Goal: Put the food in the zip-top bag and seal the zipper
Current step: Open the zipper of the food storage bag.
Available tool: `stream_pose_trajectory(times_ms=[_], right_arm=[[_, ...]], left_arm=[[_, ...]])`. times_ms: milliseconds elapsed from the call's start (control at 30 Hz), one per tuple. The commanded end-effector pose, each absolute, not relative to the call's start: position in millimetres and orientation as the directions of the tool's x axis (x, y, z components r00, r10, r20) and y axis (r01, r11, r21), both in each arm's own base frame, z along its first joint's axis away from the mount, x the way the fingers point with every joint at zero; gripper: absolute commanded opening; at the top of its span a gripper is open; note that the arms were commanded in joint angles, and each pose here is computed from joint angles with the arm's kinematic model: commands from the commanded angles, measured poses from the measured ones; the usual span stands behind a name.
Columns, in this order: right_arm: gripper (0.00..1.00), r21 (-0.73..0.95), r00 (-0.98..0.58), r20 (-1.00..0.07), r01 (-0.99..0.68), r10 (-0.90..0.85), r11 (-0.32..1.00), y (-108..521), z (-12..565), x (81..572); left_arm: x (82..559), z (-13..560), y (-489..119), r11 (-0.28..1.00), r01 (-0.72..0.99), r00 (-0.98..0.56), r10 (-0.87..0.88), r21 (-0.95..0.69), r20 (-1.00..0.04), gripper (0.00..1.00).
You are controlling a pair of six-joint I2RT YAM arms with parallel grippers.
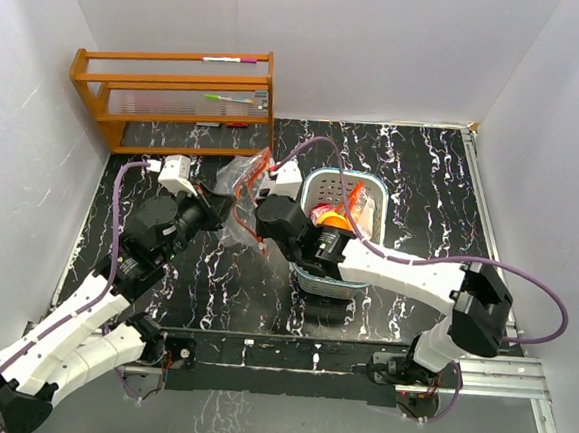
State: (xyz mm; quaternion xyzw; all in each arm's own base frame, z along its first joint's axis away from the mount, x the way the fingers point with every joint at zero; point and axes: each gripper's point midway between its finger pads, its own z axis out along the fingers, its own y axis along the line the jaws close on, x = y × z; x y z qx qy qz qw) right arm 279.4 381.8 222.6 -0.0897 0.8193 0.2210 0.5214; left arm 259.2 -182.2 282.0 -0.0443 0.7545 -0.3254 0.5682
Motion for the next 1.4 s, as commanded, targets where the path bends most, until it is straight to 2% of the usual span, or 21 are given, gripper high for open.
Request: stream_pose_trajectory(times_ms=[0, 300, 633, 700, 867, 967, 1100, 1267, 1367], right_arm=[[0.08, 0.293, -0.341, -0.918, -0.231, 0.205, 0.928, 335.1, 260.4, 284.4], [0.08, 0.275, -0.279, -0.925, -0.026, 0.257, 0.961, 256.4, 261.4, 272.9], [0.08, 0.269, -0.260, -0.925, 0.066, 0.277, 0.961, 226.7, 252.6, 267.0], [0.08, 0.289, -0.263, -0.920, 0.039, 0.289, 0.956, 232.8, 255.8, 267.0], [0.08, 0.342, -0.234, -0.929, -0.244, 0.286, 0.908, 277.3, 283.8, 263.0], [0.08, 0.353, -0.244, -0.928, -0.338, 0.281, 0.873, 296.3, 292.4, 258.6], [0.08, 0.356, -0.261, -0.928, -0.407, 0.266, 0.841, 313.5, 300.3, 254.6], [0.08, 0.369, -0.269, -0.923, -0.413, 0.276, 0.833, 315.8, 298.8, 253.5], [0.08, 0.373, -0.273, -0.921, -0.404, 0.279, 0.835, 314.2, 296.0, 253.5]], left_arm=[[254.7, 277.1, -158.3, 0.850, 0.249, -0.312, -0.383, -0.464, -0.869, 0.00], [246.1, 261.1, -109.6, 0.946, 0.077, -0.311, -0.277, -0.315, -0.909, 0.00], [243.2, 236.6, -88.2, 0.974, -0.043, -0.376, -0.220, -0.221, -0.900, 0.00], [244.3, 243.4, -96.7, 0.965, -0.007, -0.363, -0.247, -0.262, -0.898, 0.00], [248.3, 273.7, -141.5, 0.885, 0.208, -0.304, -0.347, -0.417, -0.887, 0.00], [251.4, 285.5, -164.0, 0.829, 0.305, -0.290, -0.388, -0.468, -0.875, 0.01], [256.5, 286.3, -191.3, 0.775, 0.391, -0.323, -0.390, -0.497, -0.862, 0.16], [256.3, 284.8, -212.9, 0.708, 0.449, -0.366, -0.410, -0.545, -0.835, 0.51], [252.8, 289.6, -221.9, 0.666, 0.491, -0.375, -0.420, -0.561, -0.827, 0.63]])
